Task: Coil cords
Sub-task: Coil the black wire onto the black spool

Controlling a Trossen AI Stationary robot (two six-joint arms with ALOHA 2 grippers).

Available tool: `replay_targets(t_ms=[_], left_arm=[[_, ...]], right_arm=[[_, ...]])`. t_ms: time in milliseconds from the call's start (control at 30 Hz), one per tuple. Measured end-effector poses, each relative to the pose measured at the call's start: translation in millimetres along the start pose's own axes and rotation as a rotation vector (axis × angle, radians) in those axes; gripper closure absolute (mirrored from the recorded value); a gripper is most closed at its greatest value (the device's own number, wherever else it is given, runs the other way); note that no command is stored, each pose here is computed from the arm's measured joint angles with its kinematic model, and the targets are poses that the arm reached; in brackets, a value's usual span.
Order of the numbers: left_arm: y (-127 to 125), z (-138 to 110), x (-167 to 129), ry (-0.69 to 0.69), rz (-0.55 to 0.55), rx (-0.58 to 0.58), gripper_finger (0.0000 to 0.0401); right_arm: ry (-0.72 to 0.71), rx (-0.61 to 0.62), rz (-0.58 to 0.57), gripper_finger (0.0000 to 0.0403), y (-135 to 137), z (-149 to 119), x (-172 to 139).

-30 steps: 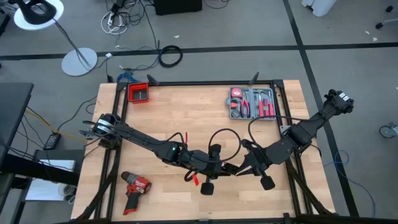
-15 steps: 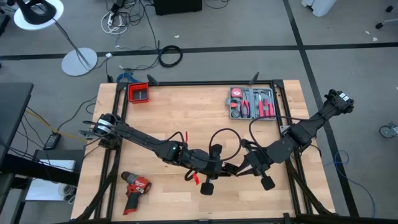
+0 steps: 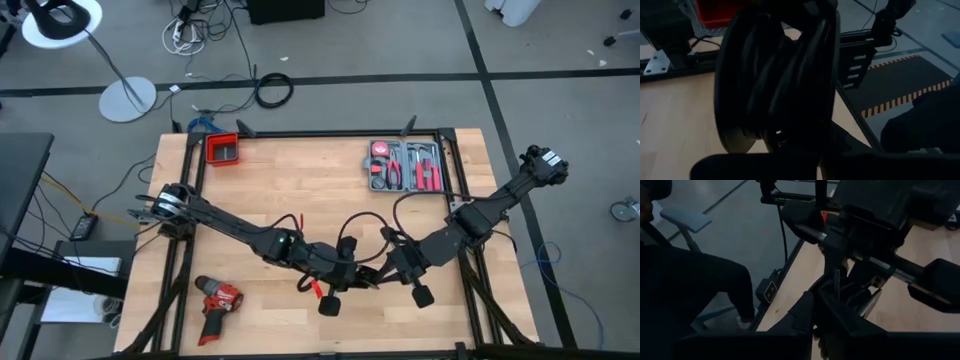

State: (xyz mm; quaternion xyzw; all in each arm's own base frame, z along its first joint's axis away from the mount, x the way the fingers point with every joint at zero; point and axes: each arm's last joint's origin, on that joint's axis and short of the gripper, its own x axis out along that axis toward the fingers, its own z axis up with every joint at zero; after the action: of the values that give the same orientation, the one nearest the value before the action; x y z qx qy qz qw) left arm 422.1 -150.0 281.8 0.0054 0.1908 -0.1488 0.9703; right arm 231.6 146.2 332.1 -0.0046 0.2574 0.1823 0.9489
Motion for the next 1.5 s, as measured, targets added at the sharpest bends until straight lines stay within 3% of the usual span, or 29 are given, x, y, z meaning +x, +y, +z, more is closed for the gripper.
replay_targets(t_ms=[333, 1000, 1500], left_arm=[[-7, -21, 18, -0.027, -0.013, -0.035, 0.04], [-5, -42, 22, 0.114, 0.047, -0.031, 0.04], [6, -82, 52, 0.224, 0.088, -0.112, 0.04]], right_arm=[[0.014, 0.0, -0.028, 0.038, -1, -7, 6], [0.017, 0.072, -0.059, 0.0381, -8, -51, 28], [0.026, 0.22, -0.059, 0.0382, -16, -118, 46]])
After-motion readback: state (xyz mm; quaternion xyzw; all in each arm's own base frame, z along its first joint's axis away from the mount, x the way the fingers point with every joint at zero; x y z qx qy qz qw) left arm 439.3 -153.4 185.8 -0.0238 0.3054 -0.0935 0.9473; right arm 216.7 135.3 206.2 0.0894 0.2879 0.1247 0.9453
